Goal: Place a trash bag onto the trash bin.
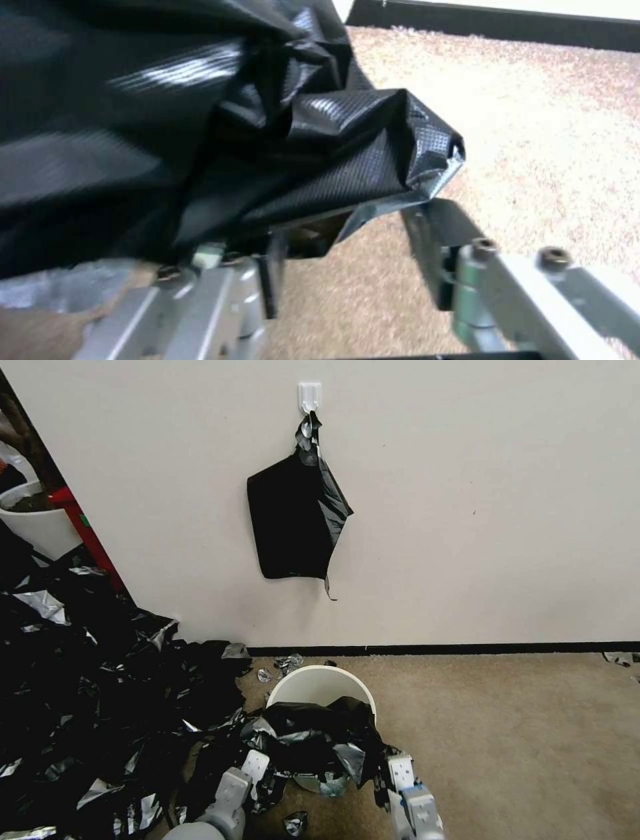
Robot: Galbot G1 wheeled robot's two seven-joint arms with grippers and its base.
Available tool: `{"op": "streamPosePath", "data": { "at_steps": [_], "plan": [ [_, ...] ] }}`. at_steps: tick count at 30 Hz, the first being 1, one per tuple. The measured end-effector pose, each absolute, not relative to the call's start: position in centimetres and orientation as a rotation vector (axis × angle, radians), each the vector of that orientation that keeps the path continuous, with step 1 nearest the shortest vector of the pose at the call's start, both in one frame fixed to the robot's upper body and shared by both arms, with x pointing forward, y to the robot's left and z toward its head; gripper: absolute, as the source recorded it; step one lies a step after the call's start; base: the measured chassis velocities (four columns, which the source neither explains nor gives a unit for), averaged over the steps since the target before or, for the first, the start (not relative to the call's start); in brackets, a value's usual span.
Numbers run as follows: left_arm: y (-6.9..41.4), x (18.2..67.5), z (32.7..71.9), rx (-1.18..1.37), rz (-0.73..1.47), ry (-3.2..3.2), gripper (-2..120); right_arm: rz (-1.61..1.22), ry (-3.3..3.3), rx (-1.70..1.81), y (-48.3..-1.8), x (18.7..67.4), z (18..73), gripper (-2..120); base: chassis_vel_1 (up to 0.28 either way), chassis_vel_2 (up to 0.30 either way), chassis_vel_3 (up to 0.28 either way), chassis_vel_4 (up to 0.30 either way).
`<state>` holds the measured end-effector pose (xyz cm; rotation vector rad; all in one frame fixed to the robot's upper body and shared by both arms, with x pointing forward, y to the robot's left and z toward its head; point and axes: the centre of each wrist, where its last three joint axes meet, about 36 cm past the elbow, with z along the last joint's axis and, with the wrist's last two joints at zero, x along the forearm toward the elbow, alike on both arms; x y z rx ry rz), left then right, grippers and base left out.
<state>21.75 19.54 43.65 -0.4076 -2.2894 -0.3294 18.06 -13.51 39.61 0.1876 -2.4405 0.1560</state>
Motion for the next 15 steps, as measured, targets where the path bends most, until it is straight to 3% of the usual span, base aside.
{"op": "streamPosePath", "data": {
  "at_steps": [1, 3, 5, 6, 15],
  "plan": [
    [19.5, 21.7, 43.7, -0.408, -0.329, -2.289, 43, 0.156, -2.441, 0.188, -13.5, 18.1, 39.6, 44, 0.0, 0.0, 0.0, 0.0],
    [19.7, 20.7, 45.1, -0.423, -0.361, -2.304, 55, 0.137, -2.448, 0.195, -13.7, 16.8, 40.6, 55, 0.0, 0.0, 0.0, 0.0],
    [19.7, 20.5, 45.2, -0.422, -0.365, -2.307, 57, 0.135, -2.449, 0.196, -13.7, 16.6, 40.7, 57, 0.0, 0.0, 0.0, 0.0],
    [19.8, 19.9, 46.0, -0.408, -0.372, -2.325, 65, 0.125, -2.455, 0.2, -13.9, 15.9, 41.3, 68, 0.0, 0.0, 0.0, 0.0],
    [19.2, 19.2, 48.6, -0.385, -0.332, -2.411, 97, 0.082, -2.473, 0.196, -14.5, 14.2, 42.6, 97, 0.0, 0.0, 0.0, 0.0]
  ]
}}
